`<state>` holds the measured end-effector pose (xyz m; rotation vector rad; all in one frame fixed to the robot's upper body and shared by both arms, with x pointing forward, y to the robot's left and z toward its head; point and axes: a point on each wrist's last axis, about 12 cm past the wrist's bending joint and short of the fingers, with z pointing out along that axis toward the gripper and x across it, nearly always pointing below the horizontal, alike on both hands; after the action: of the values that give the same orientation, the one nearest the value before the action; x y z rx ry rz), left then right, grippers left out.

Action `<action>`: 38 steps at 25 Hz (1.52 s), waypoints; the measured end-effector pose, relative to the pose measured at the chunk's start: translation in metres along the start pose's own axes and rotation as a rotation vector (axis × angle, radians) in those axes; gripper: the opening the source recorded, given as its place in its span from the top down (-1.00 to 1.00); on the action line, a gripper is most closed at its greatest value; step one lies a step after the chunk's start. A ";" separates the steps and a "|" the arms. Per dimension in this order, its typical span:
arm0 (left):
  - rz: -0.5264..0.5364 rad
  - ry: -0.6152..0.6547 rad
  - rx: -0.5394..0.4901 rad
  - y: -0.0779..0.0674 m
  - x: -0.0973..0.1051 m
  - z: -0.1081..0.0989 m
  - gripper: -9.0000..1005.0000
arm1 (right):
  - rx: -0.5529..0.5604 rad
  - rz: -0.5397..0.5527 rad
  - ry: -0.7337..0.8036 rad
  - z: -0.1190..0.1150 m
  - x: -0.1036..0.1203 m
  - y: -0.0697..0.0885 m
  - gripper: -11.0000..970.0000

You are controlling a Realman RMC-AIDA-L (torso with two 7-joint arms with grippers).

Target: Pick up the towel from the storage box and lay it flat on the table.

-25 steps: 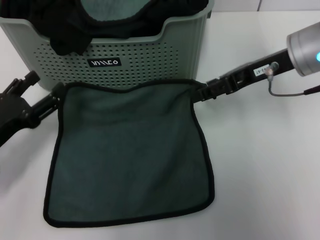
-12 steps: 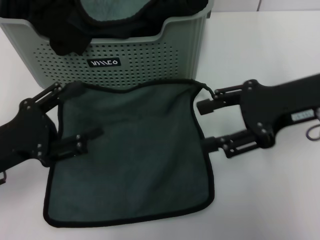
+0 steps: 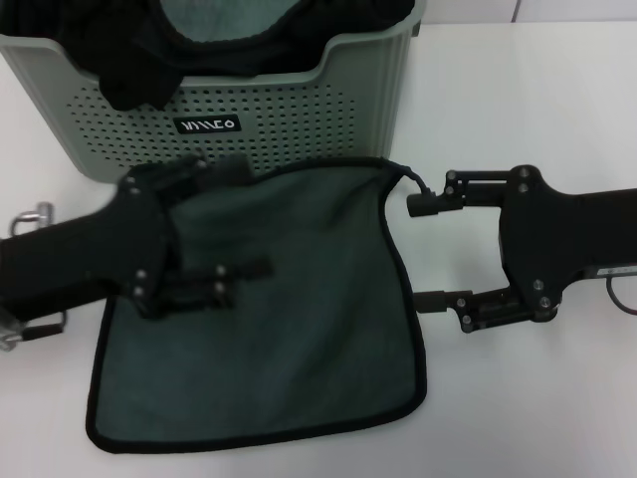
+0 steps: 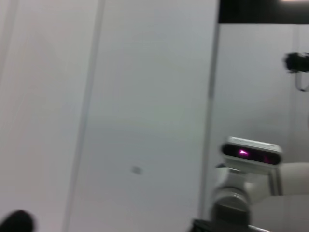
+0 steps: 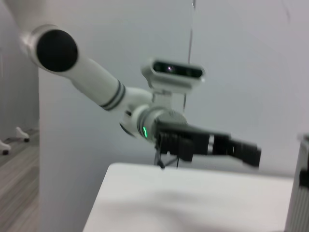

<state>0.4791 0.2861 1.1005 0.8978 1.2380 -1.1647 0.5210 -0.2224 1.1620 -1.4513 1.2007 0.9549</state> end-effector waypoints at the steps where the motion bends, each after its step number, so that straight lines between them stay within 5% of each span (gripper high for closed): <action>1: -0.004 0.009 0.024 0.001 0.000 0.004 -0.77 | 0.009 -0.033 -0.025 -0.001 0.002 0.001 -0.61; 7: -0.022 0.045 0.129 0.001 0.000 0.020 -0.77 | 0.023 -0.124 -0.109 0.004 0.005 0.005 -0.61; 38: 0.004 0.033 0.097 -0.004 0.003 0.012 -0.77 | 0.030 -0.110 -0.206 0.011 0.020 0.017 -0.61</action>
<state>0.4773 0.2733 1.0994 0.9945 1.2141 -1.2190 0.5081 -0.2160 1.1371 -1.3453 0.9716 0.9804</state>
